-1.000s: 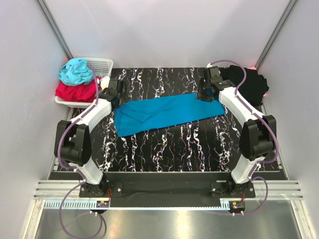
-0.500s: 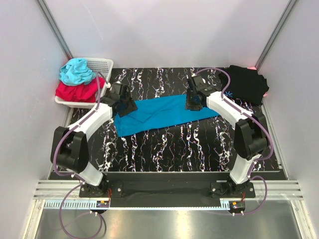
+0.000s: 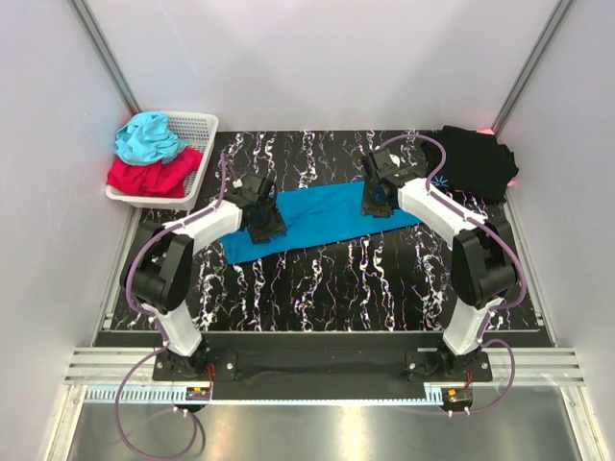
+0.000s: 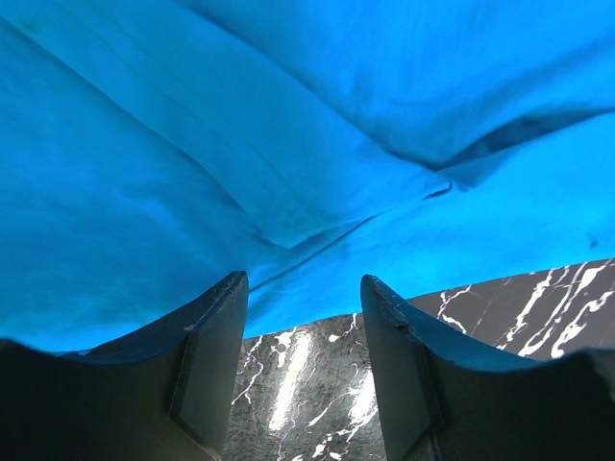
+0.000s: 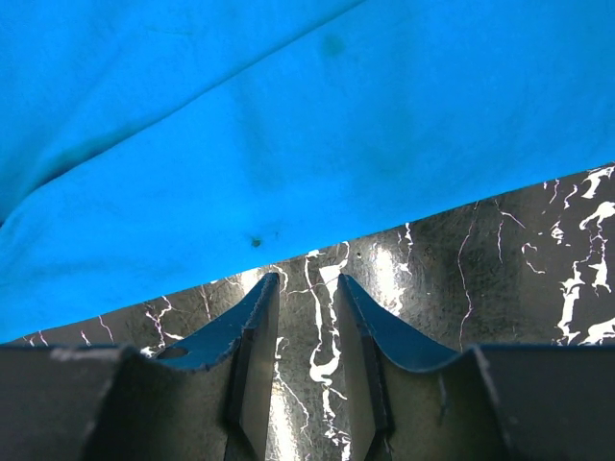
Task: Fold and stack the t-shirts
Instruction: Fold the tshirt
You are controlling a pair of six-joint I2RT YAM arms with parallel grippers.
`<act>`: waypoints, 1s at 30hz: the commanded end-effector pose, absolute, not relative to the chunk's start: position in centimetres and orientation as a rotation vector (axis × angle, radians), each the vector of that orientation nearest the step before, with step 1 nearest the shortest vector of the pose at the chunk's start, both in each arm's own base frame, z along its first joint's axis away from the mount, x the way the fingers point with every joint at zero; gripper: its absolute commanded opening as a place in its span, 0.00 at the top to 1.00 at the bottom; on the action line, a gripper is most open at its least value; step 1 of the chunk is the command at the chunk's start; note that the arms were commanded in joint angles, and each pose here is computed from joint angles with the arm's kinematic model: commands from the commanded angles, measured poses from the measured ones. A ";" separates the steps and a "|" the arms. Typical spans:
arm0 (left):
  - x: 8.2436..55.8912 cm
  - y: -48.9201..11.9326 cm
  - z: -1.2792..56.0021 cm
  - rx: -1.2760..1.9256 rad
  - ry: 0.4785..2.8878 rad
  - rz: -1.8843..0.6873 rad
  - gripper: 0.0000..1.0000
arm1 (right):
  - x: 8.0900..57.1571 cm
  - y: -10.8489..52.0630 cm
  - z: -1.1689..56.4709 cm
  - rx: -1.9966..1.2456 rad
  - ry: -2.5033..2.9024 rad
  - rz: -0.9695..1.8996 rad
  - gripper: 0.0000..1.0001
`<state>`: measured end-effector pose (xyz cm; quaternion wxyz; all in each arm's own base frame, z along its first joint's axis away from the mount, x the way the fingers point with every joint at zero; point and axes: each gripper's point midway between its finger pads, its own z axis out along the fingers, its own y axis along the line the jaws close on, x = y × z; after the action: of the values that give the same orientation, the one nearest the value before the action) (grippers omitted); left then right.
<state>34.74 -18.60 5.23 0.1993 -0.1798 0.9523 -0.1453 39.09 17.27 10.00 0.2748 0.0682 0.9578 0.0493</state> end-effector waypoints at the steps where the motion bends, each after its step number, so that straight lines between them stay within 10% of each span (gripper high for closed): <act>1: 35.2 -19.4 4.8 -0.518 2.648 -0.439 0.45 | 39.3 16.6 10.3 0.223 2.557 0.091 0.62; 26: 38.2 -18.5 5.4 -0.493 2.594 -0.303 0.53 | 39.4 15.9 10.0 0.227 2.564 0.039 0.62; 30: 38.5 -18.6 4.5 -0.492 2.609 -0.285 0.82 | 39.4 15.7 10.1 0.225 2.560 0.030 0.63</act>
<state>36.66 -18.24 3.69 0.2096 -0.1847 0.9544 -0.1049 38.62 16.11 9.11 0.2627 0.0740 0.9619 0.0177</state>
